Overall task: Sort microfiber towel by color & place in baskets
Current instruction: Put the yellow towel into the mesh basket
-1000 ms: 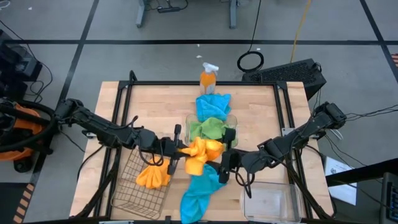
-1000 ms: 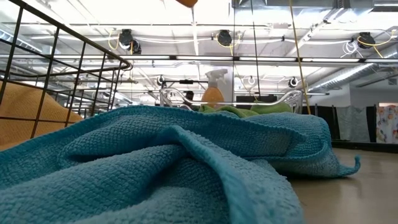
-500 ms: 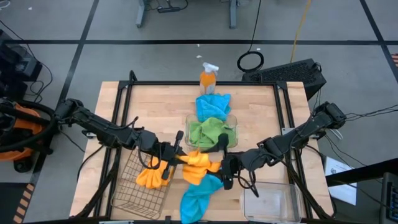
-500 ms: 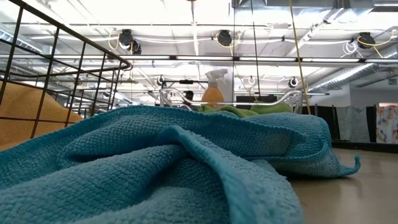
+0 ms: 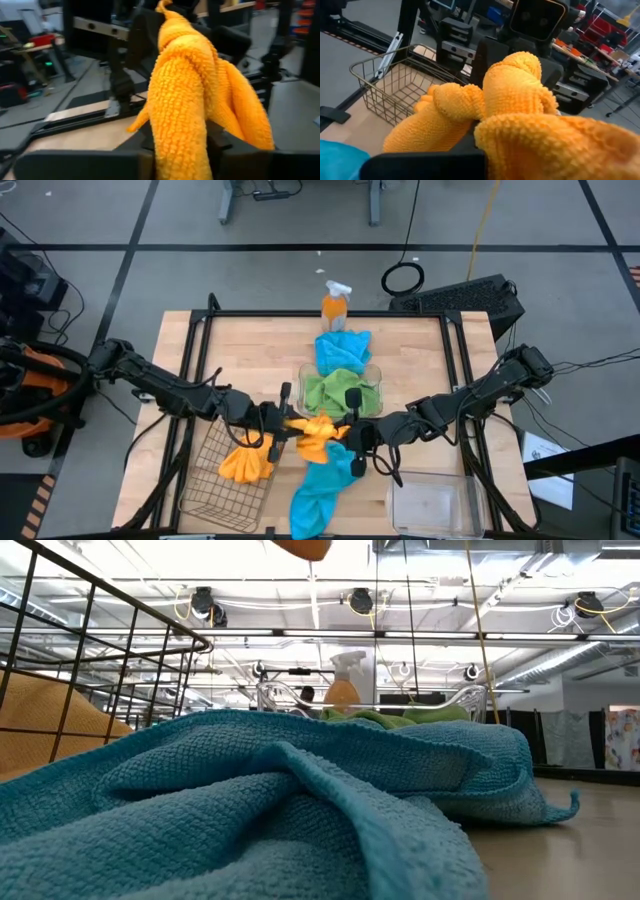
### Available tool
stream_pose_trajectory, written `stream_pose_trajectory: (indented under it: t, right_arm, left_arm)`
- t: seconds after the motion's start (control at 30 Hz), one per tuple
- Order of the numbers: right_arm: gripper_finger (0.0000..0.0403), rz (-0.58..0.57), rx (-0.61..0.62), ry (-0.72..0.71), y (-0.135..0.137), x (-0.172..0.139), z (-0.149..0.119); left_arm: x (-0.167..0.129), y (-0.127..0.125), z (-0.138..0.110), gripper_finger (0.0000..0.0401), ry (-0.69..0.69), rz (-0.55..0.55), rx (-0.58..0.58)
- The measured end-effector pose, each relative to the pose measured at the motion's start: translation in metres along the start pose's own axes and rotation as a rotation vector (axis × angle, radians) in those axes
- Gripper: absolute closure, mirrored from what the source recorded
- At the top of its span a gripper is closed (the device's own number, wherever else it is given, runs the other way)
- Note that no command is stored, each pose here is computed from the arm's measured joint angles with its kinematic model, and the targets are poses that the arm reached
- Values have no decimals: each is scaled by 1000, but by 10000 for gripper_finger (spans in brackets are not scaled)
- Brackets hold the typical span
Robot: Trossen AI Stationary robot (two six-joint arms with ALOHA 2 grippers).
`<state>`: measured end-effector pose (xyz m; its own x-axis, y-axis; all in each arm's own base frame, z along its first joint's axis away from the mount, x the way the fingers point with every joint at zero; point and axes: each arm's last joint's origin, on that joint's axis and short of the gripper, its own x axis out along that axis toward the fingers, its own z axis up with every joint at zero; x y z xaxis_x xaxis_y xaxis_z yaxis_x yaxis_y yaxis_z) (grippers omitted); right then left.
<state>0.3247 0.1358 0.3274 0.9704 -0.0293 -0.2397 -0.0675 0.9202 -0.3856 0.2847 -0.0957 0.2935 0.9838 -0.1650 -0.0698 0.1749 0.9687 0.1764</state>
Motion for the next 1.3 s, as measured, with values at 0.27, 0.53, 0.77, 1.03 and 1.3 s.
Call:
stream_pose_trajectory:
  t: [0.27, 0.53, 0.77, 1.03, 1.3]
  right_arm:
    - [382, -99, -6, 58, 0, -1, -3]
    - [387, -186, -26, 82, -1, -4, -3]
    - [387, -207, -31, 88, -2, -4, -3]
    - [387, -214, -24, 56, -3, -4, 1]
    - [387, -219, -17, 51, -5, -3, 1]
  left_arm:
    - [-6, -16, 4, 185, 19, 137, 29]
    - [-16, -40, 1, 105, 110, 274, 73]
    - [-23, -55, 4, 75, 99, 266, 28]
    - [-11, -57, -9, 58, 129, 286, -7]
    - [1, -57, -13, 25, 70, 310, -37]
